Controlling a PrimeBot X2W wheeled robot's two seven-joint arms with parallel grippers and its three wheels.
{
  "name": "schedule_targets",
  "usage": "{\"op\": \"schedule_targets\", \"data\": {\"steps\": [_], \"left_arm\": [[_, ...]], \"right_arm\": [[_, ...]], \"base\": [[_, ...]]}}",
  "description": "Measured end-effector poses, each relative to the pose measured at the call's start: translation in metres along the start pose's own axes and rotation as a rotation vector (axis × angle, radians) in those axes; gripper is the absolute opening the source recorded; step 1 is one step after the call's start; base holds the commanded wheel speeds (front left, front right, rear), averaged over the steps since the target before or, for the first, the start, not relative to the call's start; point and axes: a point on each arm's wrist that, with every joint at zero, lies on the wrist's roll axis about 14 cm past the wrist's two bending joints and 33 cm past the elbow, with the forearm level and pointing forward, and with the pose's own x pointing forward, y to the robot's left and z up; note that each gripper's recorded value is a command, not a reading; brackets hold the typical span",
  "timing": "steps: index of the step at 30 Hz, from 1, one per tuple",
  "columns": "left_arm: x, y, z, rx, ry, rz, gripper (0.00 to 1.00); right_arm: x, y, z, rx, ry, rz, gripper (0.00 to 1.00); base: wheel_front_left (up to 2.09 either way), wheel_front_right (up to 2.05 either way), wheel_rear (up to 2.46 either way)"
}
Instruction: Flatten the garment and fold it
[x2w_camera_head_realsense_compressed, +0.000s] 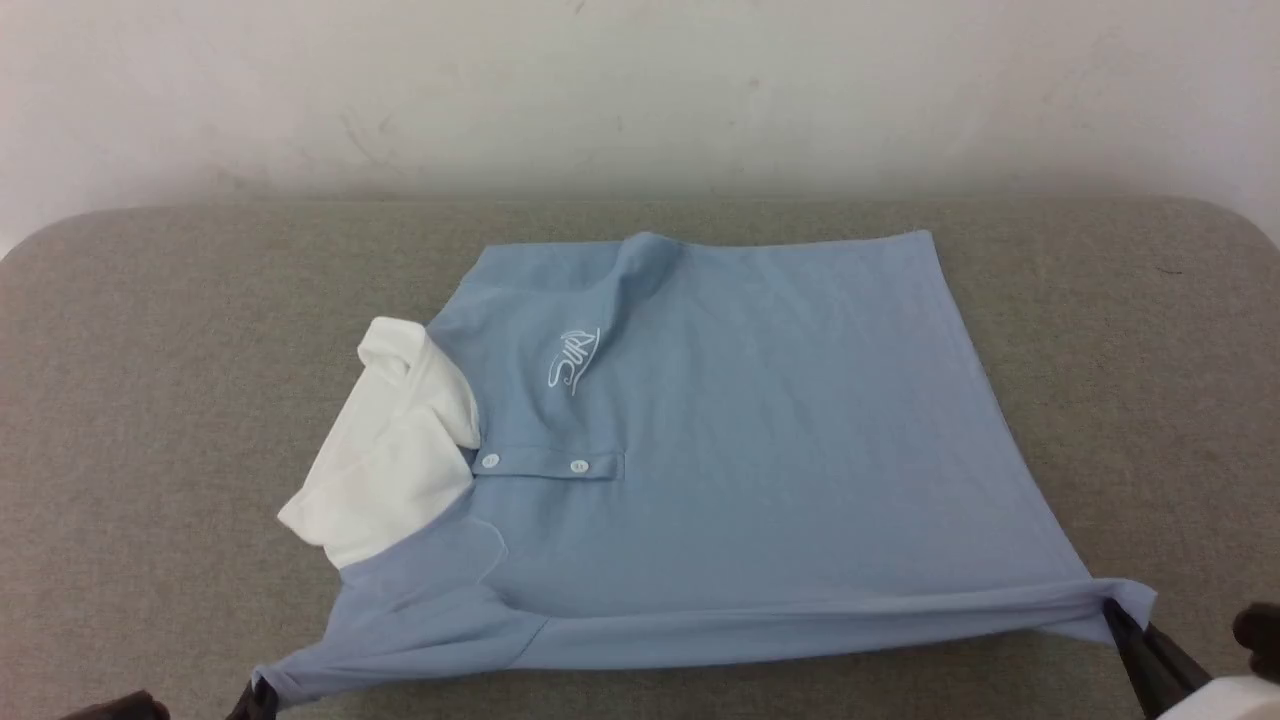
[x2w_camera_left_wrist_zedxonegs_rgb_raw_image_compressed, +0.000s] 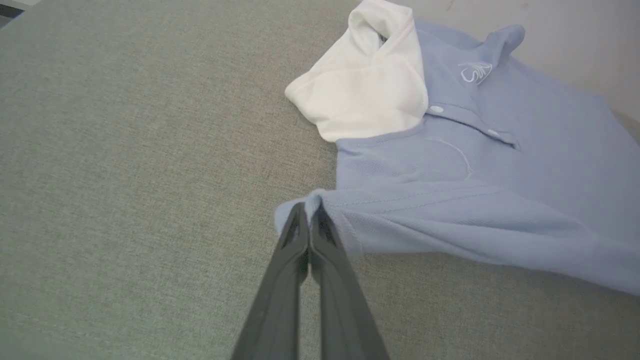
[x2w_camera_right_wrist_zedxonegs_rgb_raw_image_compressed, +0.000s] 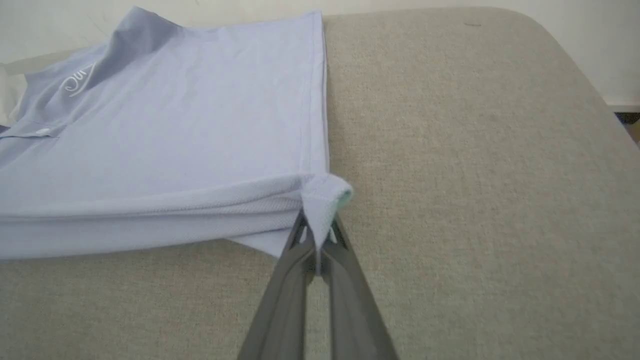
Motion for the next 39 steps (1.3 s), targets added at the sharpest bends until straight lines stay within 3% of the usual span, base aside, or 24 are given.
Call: {"op": "schedule_targets", "data": {"steps": [6,15,27,28,29,30,31,35,39], "left_arm": [[0.004,-0.003,0.020,0.028,-0.035,-0.011,0.00],[0.076,-0.044,0.073,0.100,-0.136,-0.153,0.00],[0.156,-0.065,0.053,0.112,-0.057,-0.184,0.00],[0.160,-0.066,0.048,0.112,-0.051,-0.186,0.00],[0.163,-0.066,0.045,0.108,-0.047,-0.186,0.33],[0.165,-0.065,0.041,0.104,-0.043,-0.180,0.67],[0.167,-0.064,0.036,0.102,-0.033,-0.181,0.98],[0.166,-0.061,0.032,0.088,-0.042,-0.179,1.00],[0.162,-0.055,0.042,0.074,-0.089,-0.169,1.00]], "right_arm": [[-0.006,-0.002,0.003,0.019,0.035,-0.032,0.00],[0.056,0.005,0.013,-0.022,0.093,0.015,0.00],[0.127,0.013,0.013,-0.076,0.121,0.062,0.00],[0.131,0.013,0.011,-0.080,0.124,0.061,0.24],[0.133,0.012,0.009,-0.080,0.121,0.061,0.44],[0.136,0.013,0.007,-0.080,0.117,0.063,1.00],[0.137,0.013,0.004,-0.082,0.119,0.065,1.00],[0.137,0.017,-0.003,-0.093,0.104,0.079,1.00],[0.134,0.020,0.019,-0.087,-0.022,0.087,1.00]], "base": [[0.00,0.00,0.00],[0.00,0.00,0.00],[0.00,0.00,0.00],[0.00,0.00,0.00],[0.00,0.00,0.00],[0.00,0.00,0.00],[0.00,0.00,0.00],[0.00,0.00,0.00],[0.00,0.00,0.00]]}}
